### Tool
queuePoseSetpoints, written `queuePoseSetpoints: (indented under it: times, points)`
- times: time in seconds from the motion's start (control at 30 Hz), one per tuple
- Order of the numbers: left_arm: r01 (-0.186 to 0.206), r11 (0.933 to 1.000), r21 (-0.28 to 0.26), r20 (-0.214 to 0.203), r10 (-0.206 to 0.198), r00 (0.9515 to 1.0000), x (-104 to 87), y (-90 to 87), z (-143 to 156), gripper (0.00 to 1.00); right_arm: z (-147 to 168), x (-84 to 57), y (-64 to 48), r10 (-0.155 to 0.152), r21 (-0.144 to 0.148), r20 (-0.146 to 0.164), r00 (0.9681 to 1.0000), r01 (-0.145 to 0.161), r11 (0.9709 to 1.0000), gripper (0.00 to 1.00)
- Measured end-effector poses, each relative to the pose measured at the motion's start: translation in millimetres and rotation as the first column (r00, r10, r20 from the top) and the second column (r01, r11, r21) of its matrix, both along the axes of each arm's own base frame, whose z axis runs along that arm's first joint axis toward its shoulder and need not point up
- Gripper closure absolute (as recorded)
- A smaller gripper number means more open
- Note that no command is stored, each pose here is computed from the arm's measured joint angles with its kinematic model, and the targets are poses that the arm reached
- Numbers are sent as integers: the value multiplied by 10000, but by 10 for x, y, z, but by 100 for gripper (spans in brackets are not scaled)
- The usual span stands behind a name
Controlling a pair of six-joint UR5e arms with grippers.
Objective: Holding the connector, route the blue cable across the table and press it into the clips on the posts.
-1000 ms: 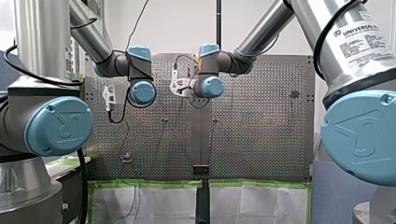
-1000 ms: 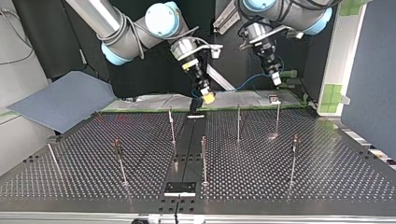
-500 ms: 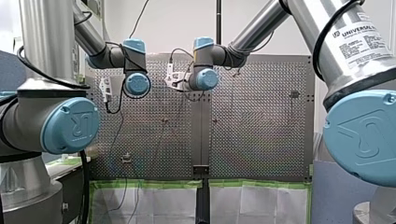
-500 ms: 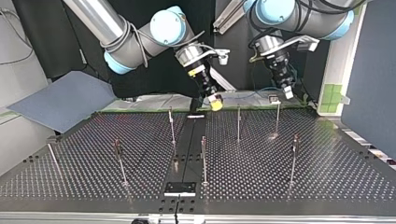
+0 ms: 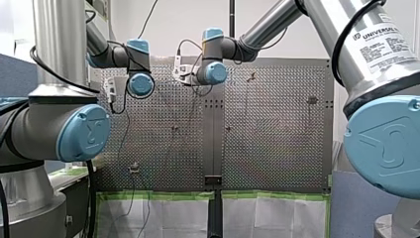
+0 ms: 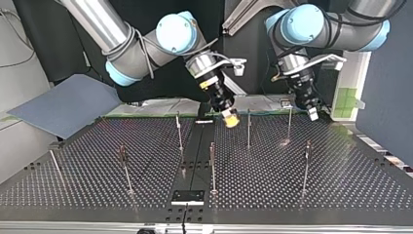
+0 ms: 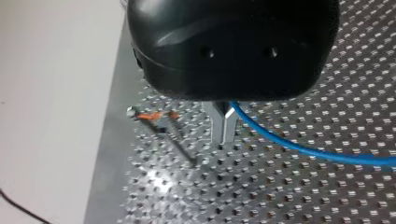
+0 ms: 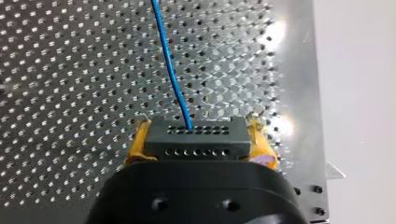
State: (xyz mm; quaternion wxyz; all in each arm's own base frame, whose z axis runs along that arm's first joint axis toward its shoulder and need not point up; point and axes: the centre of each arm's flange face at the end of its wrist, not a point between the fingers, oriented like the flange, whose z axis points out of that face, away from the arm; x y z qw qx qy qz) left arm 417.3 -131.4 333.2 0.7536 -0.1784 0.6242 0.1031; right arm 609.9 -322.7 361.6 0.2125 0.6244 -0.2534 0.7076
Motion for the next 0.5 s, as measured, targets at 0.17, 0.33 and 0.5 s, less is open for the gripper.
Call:
queuePoseSetpoints:
  times: [0.17, 0.33, 0.5]
  points:
    - [145, 9998, -156, 308, -140, 9994, 120, 57, 153, 100, -31, 121, -37, 185, 112, -15, 9998, -185, 9998, 100]
    - [76, 9998, -173, 369, -70, 9993, 184, 109, 242, 100, 48, 241, -55, 325, 126, 204, 9993, -328, 9994, 100]
    - [31, 9999, -166, 405, -24, 9992, 251, 170, 267, 100, 196, 321, -76, 392, 13, 454, 9982, -393, 9992, 100]
